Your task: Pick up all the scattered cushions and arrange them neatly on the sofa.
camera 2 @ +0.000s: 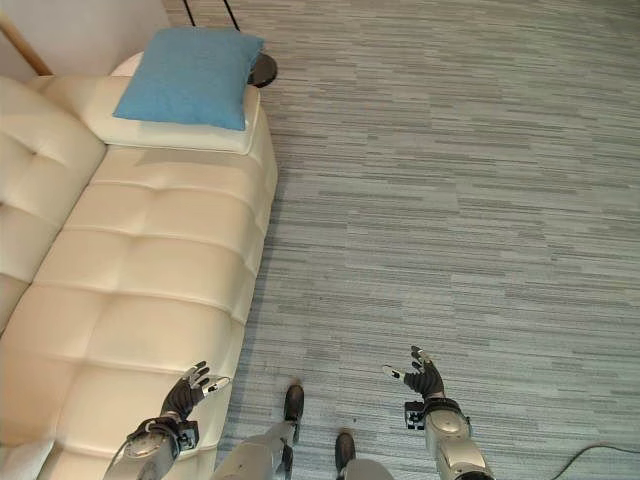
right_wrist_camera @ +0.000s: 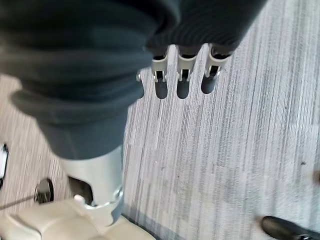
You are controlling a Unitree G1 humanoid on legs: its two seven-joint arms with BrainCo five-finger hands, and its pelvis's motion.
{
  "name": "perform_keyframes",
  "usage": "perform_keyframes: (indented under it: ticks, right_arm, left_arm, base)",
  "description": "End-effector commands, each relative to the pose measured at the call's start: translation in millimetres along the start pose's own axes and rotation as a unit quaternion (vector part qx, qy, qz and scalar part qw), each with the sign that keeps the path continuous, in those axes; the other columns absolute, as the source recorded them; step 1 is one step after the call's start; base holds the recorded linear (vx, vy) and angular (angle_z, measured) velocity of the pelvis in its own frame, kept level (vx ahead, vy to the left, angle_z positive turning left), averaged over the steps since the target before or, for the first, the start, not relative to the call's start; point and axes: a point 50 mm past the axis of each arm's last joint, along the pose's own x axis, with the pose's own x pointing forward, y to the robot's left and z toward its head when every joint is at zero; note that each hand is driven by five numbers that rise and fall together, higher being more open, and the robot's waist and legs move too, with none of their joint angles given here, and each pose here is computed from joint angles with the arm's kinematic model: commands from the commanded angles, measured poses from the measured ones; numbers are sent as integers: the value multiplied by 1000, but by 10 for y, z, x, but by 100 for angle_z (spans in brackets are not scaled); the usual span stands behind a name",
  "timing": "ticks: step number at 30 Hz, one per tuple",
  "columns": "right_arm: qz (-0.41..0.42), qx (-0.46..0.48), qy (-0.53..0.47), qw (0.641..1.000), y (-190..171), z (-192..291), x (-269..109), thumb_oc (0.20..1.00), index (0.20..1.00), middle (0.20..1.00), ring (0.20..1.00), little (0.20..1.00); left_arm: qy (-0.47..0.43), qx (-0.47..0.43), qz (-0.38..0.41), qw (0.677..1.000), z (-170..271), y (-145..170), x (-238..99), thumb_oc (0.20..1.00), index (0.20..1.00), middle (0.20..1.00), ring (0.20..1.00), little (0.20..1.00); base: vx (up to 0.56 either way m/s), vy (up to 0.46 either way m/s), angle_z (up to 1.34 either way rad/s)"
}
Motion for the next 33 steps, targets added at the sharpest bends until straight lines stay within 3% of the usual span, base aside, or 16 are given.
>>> perform_keyframes:
  ticks: [1, 12, 20, 33]
  right_arm:
    - [5, 8, -26, 1000, 31, 56, -19, 1000, 1000, 1000, 1000, 1000]
    - [-26, 55, -9, 998, -12, -45, -54, 1000, 1000, 1000, 1000, 1000]
    - [-32, 47, -4, 998, -122, -96, -83, 1000, 1000, 1000, 1000, 1000]
    - [-58, 26, -2, 998, -246, -84, -64, 1000, 1000, 1000, 1000, 1000]
  left_arm:
    - [-28, 25, 21, 999, 96, 210, -50, 1000, 1000, 1000, 1000, 1000]
    - [-71, -3, -3, 997, 356, -52, 92, 1000, 1000, 1000, 1000, 1000]
    - [-55, 0, -41, 998, 275, -242, 78, 1000, 1000, 1000, 1000, 1000]
    - [-62, -6, -24, 998, 278, -205, 55, 1000, 1000, 1000, 1000, 1000]
  base:
    - [290, 135, -33]
    - [345, -48, -8]
    - [339, -156, 26]
    - [343, 27, -21]
